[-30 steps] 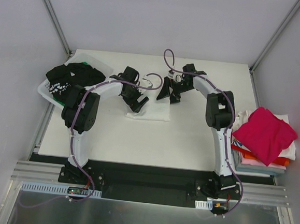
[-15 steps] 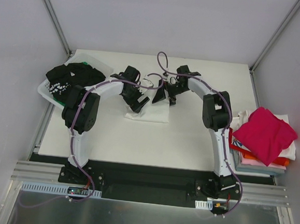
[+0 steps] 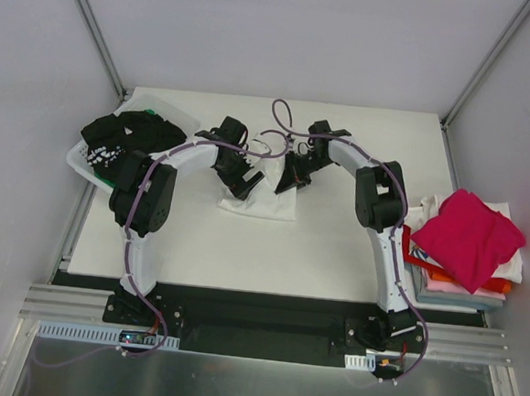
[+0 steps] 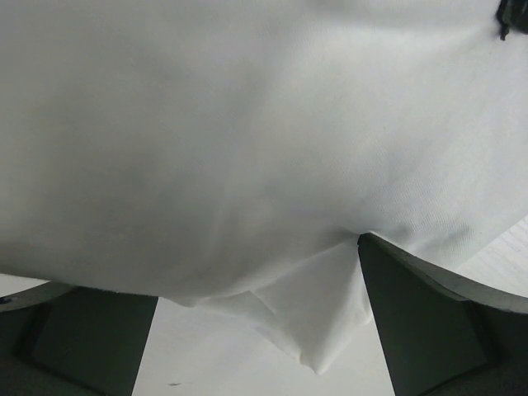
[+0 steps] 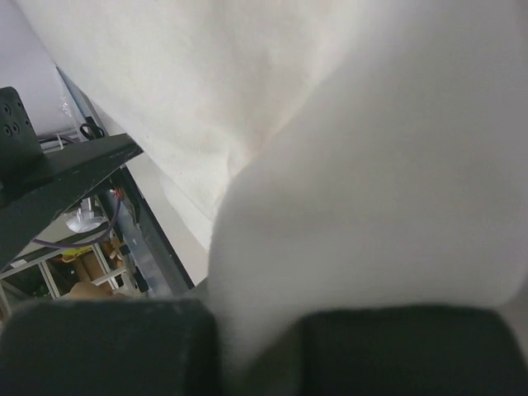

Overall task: Fold and stack the t-shirts
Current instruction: Put the neatly folded tshirt into the corner of the board with the right arm

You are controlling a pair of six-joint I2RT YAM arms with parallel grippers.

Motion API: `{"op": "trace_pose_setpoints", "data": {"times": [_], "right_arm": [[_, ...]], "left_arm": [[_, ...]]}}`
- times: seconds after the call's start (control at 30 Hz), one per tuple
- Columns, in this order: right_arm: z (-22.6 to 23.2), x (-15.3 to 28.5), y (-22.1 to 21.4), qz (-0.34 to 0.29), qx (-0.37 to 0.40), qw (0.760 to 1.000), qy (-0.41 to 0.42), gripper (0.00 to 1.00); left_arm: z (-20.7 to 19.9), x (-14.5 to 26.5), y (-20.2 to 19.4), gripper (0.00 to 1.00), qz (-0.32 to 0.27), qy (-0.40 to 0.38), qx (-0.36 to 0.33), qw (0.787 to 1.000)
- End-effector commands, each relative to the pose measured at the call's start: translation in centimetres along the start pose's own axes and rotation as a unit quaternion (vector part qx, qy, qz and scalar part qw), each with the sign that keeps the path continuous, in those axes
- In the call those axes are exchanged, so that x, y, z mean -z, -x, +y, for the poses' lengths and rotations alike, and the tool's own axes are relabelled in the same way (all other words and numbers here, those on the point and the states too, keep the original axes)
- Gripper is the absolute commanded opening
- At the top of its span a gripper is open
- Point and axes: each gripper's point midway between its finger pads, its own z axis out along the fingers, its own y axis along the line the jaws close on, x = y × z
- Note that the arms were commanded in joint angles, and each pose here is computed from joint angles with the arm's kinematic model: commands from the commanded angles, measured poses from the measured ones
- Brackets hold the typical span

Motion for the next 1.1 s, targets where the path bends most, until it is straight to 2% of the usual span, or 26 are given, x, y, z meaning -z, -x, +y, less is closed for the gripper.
{"op": "trace_pose_setpoints", "data": {"times": [0.0,0.67,1.07], "right_arm": [[1.1,-0.1,-0.9,0.021,0.016,1.000,-0.004,0.01],[3.5,6.8,-0.6,-0.035,0.098,0.984,-0.143,0.01],[0.9,10.0,-2.3,-0.037,0.067,0.980,-0.185,0.01]], "left_arm": [[-0.6,0.9,0.9,0.99,-0.011,-0.003,-0.012,1.000],[1.7,1.6,-0.1,0.99,0.013,0.059,-0.022,0.998],[2.0,2.8,0.6,0.99,0.003,0.074,-0.026,0.997]]}}
